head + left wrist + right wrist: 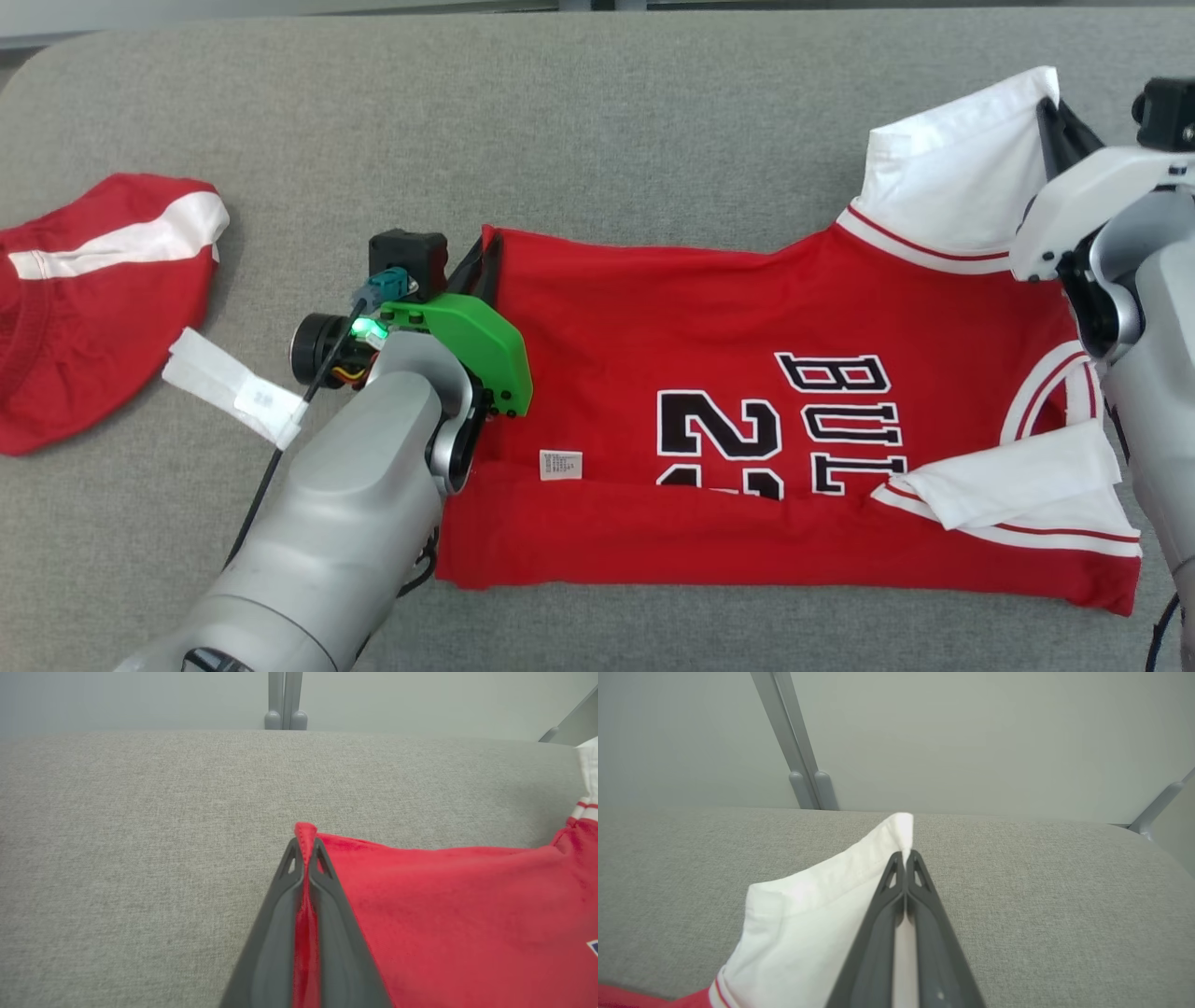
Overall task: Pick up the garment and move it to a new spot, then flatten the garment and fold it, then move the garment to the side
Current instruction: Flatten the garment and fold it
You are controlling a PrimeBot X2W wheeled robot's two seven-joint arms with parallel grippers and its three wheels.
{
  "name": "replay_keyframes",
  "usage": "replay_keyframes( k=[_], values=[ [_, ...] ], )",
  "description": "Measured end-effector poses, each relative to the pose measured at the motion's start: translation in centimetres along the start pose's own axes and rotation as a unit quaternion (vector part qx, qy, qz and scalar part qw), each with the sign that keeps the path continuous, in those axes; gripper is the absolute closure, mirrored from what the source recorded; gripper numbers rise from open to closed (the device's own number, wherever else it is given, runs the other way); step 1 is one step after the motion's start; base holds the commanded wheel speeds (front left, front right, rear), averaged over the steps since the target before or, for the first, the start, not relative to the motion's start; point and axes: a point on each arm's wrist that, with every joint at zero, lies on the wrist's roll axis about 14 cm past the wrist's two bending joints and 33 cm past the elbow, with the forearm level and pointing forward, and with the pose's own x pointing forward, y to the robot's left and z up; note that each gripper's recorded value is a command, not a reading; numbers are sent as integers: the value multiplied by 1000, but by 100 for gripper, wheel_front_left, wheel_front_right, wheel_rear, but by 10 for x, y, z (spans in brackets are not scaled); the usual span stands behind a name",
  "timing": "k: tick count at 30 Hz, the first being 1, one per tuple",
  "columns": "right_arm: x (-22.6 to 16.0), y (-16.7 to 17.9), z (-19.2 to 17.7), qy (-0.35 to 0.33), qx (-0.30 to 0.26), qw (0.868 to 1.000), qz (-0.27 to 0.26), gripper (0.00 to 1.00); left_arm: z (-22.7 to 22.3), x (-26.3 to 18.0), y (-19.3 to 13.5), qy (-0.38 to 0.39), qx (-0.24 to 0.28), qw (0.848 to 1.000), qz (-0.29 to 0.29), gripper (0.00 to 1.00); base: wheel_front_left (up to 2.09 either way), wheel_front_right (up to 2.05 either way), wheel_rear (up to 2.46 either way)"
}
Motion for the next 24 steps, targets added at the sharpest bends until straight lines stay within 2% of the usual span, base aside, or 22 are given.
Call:
replay_keyframes(
  k=[14,24],
  values=[
    [-104,1,-28,50,12,998,40,100,-10,-43,-17,-7,10,1000,-21,100,0,0,0],
    [-169,5,-61,115,38,991,54,100,-21,-64,-22,-9,12,1000,-25,100,0,0,0]
  ],
)
